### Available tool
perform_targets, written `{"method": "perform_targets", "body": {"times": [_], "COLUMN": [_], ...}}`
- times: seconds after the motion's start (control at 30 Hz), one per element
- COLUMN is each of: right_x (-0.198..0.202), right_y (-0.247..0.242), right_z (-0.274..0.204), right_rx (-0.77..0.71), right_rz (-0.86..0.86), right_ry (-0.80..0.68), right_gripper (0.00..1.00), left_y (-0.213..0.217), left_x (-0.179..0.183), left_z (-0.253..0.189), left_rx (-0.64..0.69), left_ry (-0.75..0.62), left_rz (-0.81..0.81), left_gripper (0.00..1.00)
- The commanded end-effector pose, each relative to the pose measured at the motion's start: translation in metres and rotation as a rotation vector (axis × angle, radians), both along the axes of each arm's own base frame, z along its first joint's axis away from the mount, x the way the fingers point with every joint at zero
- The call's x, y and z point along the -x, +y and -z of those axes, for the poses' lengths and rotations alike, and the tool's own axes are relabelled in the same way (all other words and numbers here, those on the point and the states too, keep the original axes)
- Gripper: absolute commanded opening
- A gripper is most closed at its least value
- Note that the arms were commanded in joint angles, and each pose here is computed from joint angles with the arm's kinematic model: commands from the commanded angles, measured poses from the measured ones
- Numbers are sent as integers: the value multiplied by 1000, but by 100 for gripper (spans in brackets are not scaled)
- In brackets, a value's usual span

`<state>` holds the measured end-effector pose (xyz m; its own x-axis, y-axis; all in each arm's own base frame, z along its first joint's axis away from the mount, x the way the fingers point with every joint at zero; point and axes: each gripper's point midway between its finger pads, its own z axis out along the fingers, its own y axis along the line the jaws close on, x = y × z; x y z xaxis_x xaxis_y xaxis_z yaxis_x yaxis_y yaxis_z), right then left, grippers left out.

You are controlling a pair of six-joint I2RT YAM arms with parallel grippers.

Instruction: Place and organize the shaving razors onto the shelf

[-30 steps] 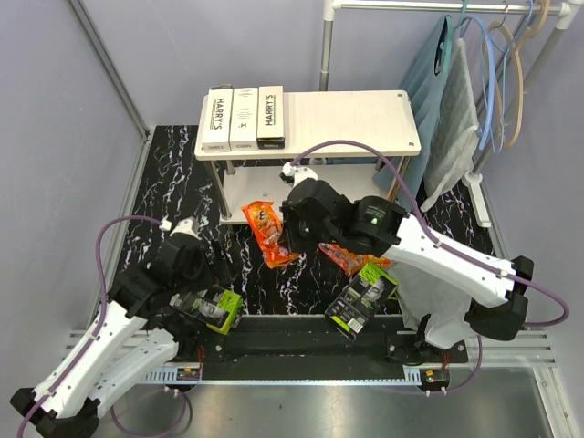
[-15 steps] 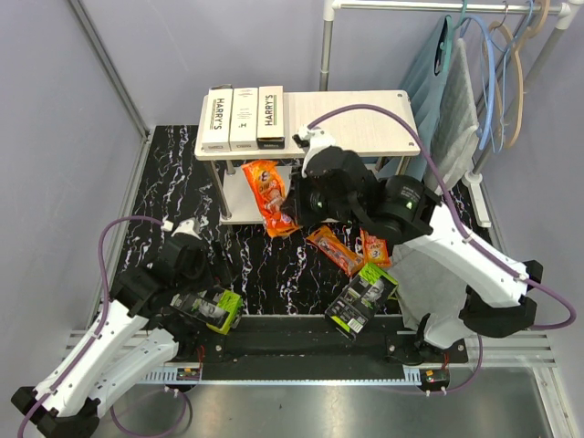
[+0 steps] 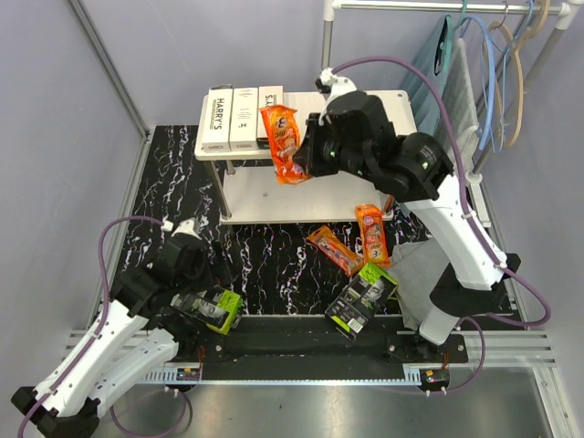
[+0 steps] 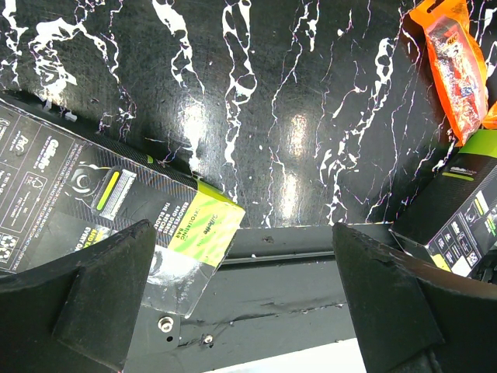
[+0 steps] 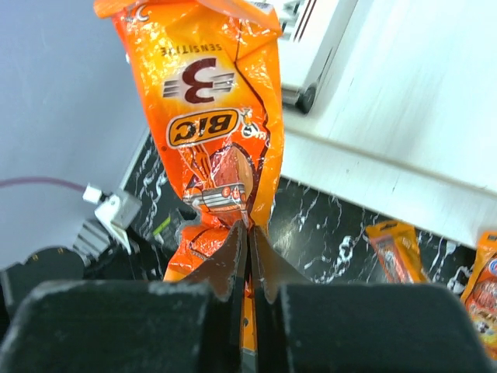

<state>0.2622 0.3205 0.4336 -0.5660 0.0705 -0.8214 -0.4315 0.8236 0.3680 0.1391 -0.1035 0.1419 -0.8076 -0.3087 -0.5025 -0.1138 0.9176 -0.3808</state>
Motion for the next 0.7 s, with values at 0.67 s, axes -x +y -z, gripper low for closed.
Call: {"method": "perform_targets", "body": {"times": [0.67], "right_x": [-51], "right_y": [-44], "right_z": [-37], "right_rx": [-62], "right_rz": [95], "right_ry": [-71], "right_gripper": [9], "left_y": [-3], "left_x": [-4], "left_z": [-4], "left_rx": [6], "left_ry": [-19], "left_rz": [21], "left_gripper": [99]}}
